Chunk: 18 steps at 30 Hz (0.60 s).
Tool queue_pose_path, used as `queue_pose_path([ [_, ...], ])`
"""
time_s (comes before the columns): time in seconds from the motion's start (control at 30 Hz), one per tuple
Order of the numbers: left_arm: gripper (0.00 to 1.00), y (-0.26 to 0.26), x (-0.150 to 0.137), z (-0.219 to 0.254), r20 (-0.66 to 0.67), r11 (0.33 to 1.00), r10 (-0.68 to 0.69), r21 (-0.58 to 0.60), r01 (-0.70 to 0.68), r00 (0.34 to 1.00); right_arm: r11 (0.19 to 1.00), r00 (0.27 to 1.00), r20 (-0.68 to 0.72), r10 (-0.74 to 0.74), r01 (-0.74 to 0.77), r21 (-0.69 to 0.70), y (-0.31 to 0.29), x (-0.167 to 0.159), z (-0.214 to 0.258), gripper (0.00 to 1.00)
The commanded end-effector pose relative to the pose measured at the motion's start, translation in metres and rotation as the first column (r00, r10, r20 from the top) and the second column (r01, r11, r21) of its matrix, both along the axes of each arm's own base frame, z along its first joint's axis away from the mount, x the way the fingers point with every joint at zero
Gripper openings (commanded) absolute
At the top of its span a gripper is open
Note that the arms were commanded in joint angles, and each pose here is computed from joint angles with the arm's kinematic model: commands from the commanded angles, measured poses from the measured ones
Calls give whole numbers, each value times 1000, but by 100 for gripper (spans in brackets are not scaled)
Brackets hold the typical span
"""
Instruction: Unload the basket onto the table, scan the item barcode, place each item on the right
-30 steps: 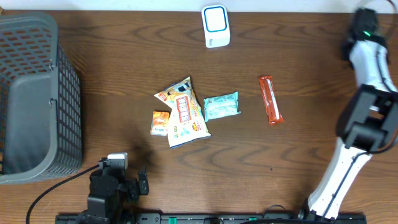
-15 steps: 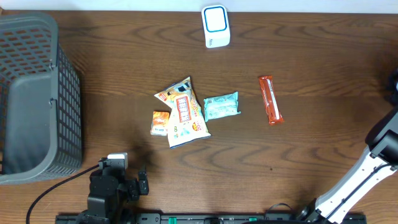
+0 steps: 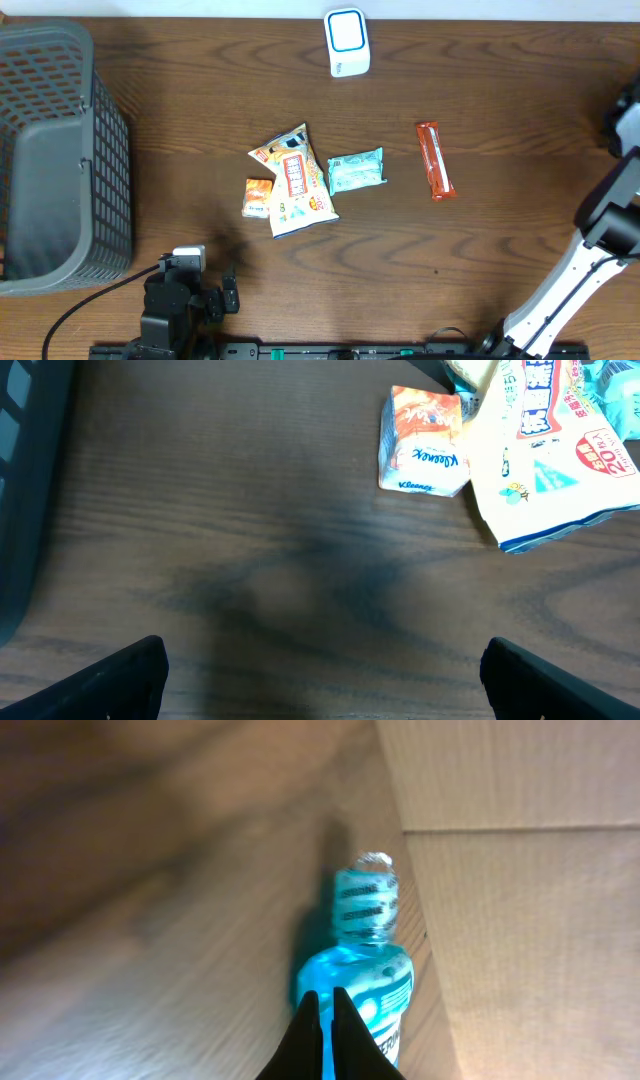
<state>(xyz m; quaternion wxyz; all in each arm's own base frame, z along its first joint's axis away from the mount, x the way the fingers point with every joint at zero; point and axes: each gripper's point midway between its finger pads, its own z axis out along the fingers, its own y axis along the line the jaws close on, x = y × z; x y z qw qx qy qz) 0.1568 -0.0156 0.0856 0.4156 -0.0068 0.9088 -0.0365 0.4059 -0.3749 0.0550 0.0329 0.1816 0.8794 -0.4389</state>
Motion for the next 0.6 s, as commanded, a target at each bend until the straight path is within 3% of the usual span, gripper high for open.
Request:
queue_pose_path([
  [0.0, 100, 1, -1, -1, -4, 1000, 4, 6, -4, 1000, 998, 1000, -6, 28, -28, -64, 23, 17, 19, 1],
  [0.3, 100, 1, -1, -1, -4, 1000, 4, 5, -4, 1000, 965, 970, 14, 243, -243, 97, 119, 62, 21, 1],
  [0.57, 100, 1, -1, -1, -4, 1000, 4, 6, -4, 1000, 893, 900, 68, 430, -435, 114, 230, 94, 57, 1],
])
